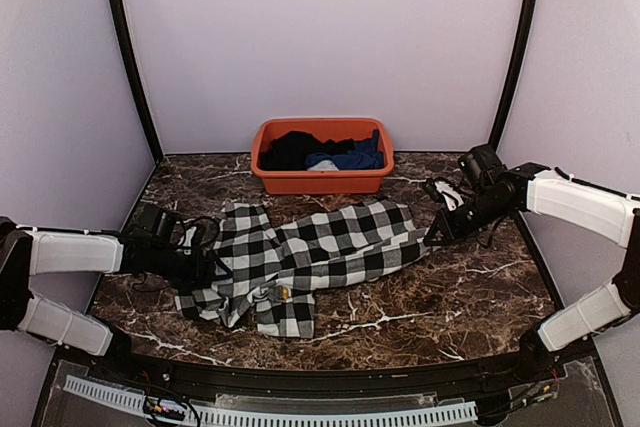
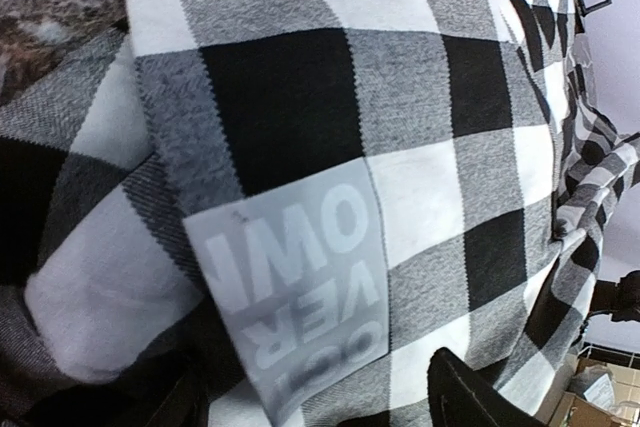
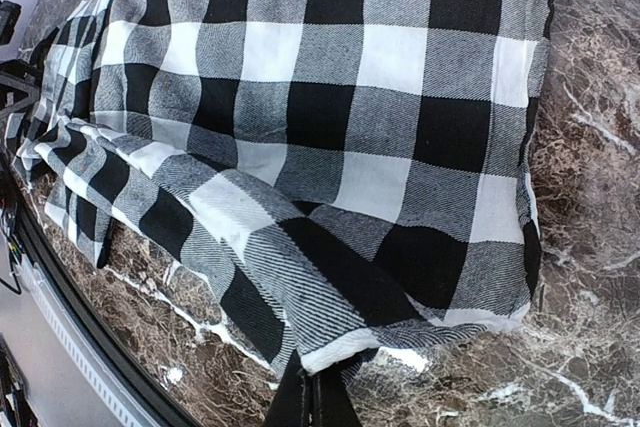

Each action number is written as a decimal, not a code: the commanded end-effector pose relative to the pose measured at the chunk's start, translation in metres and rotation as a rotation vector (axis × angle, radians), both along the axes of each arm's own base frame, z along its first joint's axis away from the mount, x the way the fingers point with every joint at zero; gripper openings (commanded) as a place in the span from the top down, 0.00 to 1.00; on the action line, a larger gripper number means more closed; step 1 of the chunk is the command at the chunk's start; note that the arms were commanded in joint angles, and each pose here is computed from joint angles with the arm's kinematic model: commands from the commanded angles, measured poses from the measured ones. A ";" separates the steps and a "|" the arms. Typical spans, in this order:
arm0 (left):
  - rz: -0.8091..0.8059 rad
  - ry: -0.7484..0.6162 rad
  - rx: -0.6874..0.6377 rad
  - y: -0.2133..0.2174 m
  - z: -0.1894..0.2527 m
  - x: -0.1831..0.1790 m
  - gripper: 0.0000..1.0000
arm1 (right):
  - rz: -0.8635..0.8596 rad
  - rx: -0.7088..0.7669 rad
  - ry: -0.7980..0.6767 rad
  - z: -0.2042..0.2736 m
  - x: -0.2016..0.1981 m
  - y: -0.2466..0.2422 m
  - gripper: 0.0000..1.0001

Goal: Pin the brooch onto the clothing
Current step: Flatten out the clothing with brooches at the center of the board, then smooth out the clothing with brooches at the center of the board.

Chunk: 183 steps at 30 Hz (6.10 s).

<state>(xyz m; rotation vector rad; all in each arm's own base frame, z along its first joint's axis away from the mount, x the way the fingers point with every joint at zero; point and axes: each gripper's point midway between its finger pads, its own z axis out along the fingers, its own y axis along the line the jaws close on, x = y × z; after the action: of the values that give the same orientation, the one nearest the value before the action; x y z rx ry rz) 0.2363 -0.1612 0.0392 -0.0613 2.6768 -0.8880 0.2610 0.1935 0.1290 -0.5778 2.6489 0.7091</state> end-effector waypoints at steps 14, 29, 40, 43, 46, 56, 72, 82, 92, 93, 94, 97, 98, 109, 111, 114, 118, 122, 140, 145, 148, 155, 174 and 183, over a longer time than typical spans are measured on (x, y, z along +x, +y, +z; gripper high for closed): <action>-0.041 -0.037 -0.142 -0.022 0.008 0.011 0.62 | 0.006 0.009 -0.039 0.008 0.013 0.008 1.00; -0.058 -0.523 -0.107 -0.015 0.156 0.052 0.99 | 0.060 0.074 -0.328 0.094 0.012 0.006 1.00; -0.166 -0.998 -0.133 -0.003 0.305 -0.004 0.99 | 0.064 0.215 -0.666 0.202 -0.042 -0.017 1.00; -0.138 -1.089 -0.159 0.005 0.326 -0.021 0.99 | 0.026 0.207 -0.625 0.204 -0.054 -0.026 1.00; -0.109 -1.141 -0.122 0.016 0.343 -0.034 0.99 | -0.006 0.173 -0.548 0.198 -0.059 -0.032 1.00; 0.026 -0.990 0.127 0.036 0.301 0.029 0.99 | -0.103 -0.112 -0.366 0.124 0.010 -0.035 1.00; -0.109 -0.581 0.381 0.005 0.110 0.182 0.99 | -0.035 -0.526 -0.277 -0.009 0.171 -0.008 1.00; -0.033 -0.639 0.616 0.028 0.078 0.242 0.99 | -0.055 -0.646 -0.377 -0.035 0.233 -0.001 1.00; 0.021 -0.526 0.766 0.045 0.052 0.256 0.67 | -0.028 -0.641 -0.451 -0.008 0.220 0.017 0.56; 0.048 -0.531 0.779 0.050 0.063 0.256 0.46 | -0.019 -0.618 -0.456 0.002 0.212 0.020 0.52; 0.073 -0.508 0.779 0.055 0.065 0.252 0.36 | -0.013 -0.604 -0.458 0.011 0.205 0.023 0.49; 0.155 -0.532 0.731 0.066 0.101 0.245 0.05 | 0.041 -0.550 -0.483 0.034 0.173 0.036 0.46; 0.167 -0.531 0.718 0.067 0.108 0.242 0.03 | 0.074 -0.533 -0.495 0.039 0.159 0.043 0.45; -0.128 -0.579 0.365 -0.033 0.158 0.142 0.11 | 0.366 -0.163 -0.726 0.069 0.056 0.124 0.68; -0.198 -0.512 0.320 -0.054 0.134 0.125 0.18 | 0.385 -0.132 -0.696 0.056 0.055 0.134 0.70; -0.278 -0.393 0.309 -0.070 0.089 0.108 0.27 | 0.416 -0.132 -0.592 0.032 0.058 0.151 0.73; -0.321 -0.241 0.288 -0.079 0.042 0.090 0.31 | 0.407 -0.182 -0.396 -0.019 0.061 0.160 0.76; -0.332 -0.154 0.308 -0.076 0.012 0.082 0.33 | 0.368 -0.197 -0.259 -0.054 0.056 0.160 0.77; -0.617 0.066 0.678 -0.003 -0.036 0.061 0.38 | 0.166 -0.315 0.128 -0.118 0.038 0.057 0.78; -0.574 0.012 0.809 0.020 -0.010 0.086 0.35 | 0.133 -0.380 0.131 -0.119 0.037 0.029 0.78; -0.501 -0.043 0.788 0.032 0.015 0.100 0.36 | 0.100 -0.425 0.135 -0.121 0.036 0.008 0.78; -0.478 -0.094 0.613 0.020 0.041 0.097 0.26 | 0.093 -0.444 0.146 -0.112 0.014 -0.012 0.78; -0.270 -0.344 0.215 -0.117 0.107 0.174 0.47 | 0.167 0.241 -0.150 0.070 0.059 0.140 0.73; -0.365 -0.227 0.226 -0.154 0.033 0.156 0.54 | 0.105 0.445 0.132 -0.004 0.062 0.195 0.77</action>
<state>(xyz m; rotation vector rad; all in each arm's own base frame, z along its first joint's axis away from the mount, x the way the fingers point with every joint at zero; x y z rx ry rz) 0.3991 -0.2997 0.0675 0.5440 2.6134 -0.6034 0.3243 0.3665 0.1382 -0.6504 2.4613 1.1658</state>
